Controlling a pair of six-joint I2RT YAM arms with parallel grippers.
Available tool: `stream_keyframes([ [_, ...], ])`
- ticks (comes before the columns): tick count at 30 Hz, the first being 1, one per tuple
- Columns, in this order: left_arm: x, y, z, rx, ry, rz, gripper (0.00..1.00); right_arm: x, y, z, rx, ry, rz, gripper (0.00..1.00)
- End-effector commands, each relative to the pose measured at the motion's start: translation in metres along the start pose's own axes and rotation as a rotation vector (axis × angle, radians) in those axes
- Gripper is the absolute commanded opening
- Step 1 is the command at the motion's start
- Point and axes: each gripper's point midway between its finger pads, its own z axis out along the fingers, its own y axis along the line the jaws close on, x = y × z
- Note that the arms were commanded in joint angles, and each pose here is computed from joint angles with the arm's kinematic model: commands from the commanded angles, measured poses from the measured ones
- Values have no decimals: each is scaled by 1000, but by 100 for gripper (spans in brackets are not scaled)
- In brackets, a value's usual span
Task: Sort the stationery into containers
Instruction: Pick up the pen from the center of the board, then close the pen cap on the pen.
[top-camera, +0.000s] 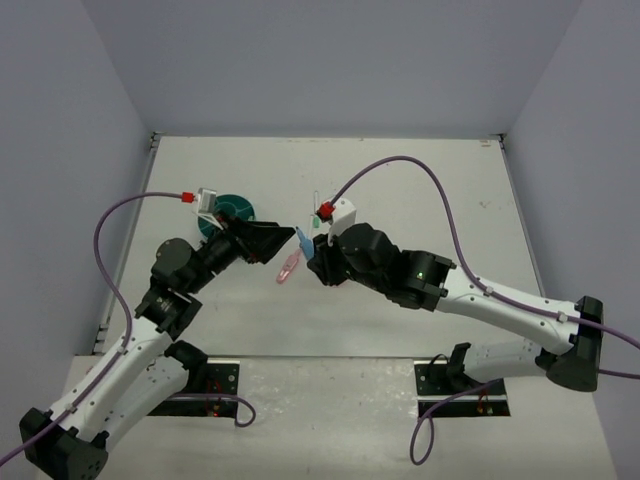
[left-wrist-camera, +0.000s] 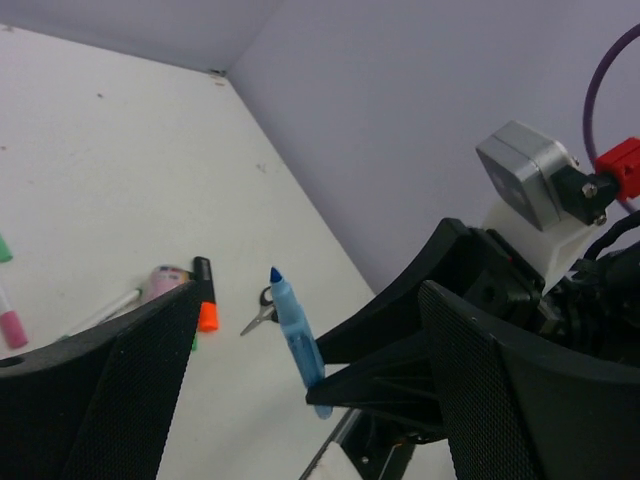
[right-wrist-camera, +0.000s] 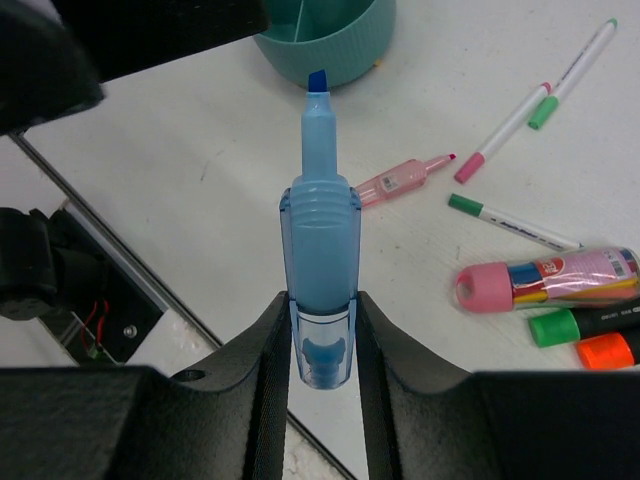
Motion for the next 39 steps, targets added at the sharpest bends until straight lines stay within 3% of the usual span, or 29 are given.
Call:
stream_keyframes([
  [1,-9,-27,11,155,-27,-58,85,-34,18,-11,-25,-106,18,0],
  [6,0,-15,18,124,3,-77,69,-37,22,-13,-36,-112,14,0],
  [12,10,-17,22,160,44,-100,43,-46,27,-14,-47,-132,8,0],
  [17,17,-33,23,240,85,-116,34,-51,26,-9,-24,-135,-15,0],
  [22,16,-27,28,198,91,-103,1,-50,25,-9,-19,-130,-21,0],
  [31,-12,-5,38,7,11,12,0,-10,20,-7,-76,-81,-44,0],
  [39,-40,-16,39,-8,-61,59,0,43,10,5,-91,10,-36,0],
])
